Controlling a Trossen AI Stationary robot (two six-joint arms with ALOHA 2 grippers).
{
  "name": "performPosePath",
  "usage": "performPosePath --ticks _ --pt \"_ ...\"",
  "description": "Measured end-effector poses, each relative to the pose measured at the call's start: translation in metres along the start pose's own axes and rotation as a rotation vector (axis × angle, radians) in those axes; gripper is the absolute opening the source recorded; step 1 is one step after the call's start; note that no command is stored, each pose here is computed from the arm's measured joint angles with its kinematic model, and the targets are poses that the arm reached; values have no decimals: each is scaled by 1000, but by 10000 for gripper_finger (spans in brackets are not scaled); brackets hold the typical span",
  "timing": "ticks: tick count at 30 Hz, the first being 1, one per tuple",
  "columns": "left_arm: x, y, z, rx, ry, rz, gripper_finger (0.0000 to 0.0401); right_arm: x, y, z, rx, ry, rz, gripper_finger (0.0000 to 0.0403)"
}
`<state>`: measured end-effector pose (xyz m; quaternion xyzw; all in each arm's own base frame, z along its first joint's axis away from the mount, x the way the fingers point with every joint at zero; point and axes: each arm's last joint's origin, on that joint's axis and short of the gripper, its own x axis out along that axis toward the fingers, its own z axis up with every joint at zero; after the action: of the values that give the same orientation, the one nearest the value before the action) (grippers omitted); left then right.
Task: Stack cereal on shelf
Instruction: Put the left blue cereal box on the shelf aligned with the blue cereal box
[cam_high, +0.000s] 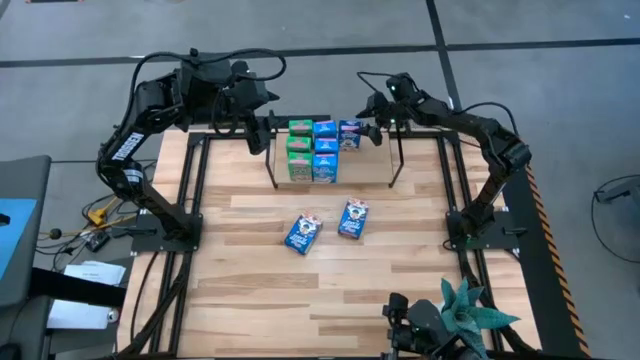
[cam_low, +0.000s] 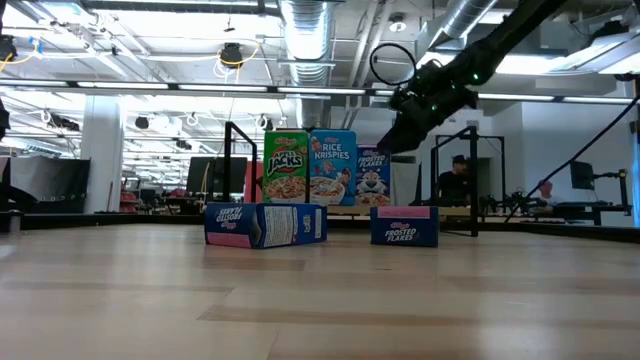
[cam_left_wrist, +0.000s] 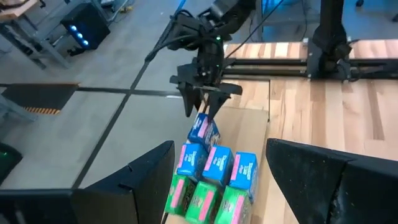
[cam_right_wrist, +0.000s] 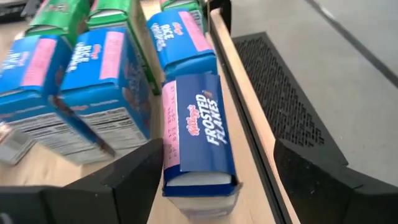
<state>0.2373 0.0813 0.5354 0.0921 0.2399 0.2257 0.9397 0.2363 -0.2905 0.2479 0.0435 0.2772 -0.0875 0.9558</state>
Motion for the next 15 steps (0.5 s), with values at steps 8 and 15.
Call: performPosePath --ticks 8,15 --pt "-1 -5 -2 -12 25 -48 245 -38 15 42 -77 90 -4 326" --pt "-3 -44 -12 -5 160 -306 245 -105 56 84 -130 -2 -55 325"
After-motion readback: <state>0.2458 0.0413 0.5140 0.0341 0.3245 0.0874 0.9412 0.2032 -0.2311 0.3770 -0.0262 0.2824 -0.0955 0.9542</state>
